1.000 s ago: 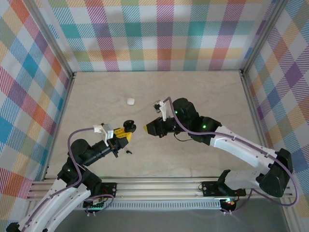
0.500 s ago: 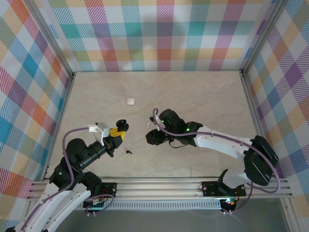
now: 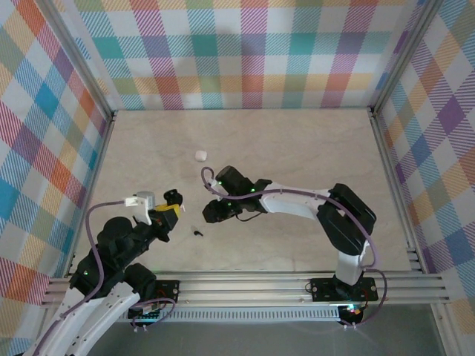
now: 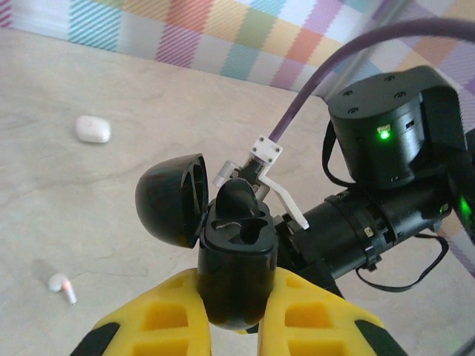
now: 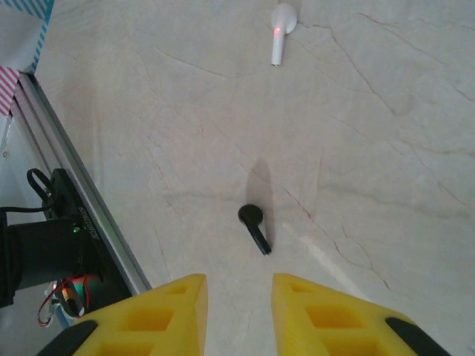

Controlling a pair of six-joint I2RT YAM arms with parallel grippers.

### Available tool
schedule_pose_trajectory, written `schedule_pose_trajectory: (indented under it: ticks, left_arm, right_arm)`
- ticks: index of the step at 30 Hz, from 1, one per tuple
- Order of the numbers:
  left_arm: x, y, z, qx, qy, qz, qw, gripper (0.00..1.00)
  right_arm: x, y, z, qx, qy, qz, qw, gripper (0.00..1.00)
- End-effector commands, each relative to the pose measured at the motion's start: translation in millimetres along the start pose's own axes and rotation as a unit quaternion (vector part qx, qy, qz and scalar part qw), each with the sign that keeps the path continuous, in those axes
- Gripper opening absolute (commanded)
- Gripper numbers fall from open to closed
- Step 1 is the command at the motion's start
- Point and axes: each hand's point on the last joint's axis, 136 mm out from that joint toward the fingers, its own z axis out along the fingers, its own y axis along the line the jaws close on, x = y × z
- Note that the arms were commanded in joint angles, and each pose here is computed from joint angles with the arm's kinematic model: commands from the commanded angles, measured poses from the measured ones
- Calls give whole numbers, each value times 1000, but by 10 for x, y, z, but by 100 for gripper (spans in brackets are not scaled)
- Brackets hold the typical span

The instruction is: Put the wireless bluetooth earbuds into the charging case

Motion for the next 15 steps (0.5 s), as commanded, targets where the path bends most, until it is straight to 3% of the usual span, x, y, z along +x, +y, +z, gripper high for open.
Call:
schedule_pose_trajectory:
  ticks: [1,6,15]
  left_arm:
    - [-42,147,-159,-41,-12,-37,998,0]
    - [44,309,-286,-74,-13,-37,997,0]
    - [11,303,-405,-56,-46,-30,997,0]
  right_arm:
    - [-12,148,138,-23,16,-27,999,30]
    - [48,142,351,-6,43,-47,998,31]
    - [181,151,616,39,88,-123,988,32]
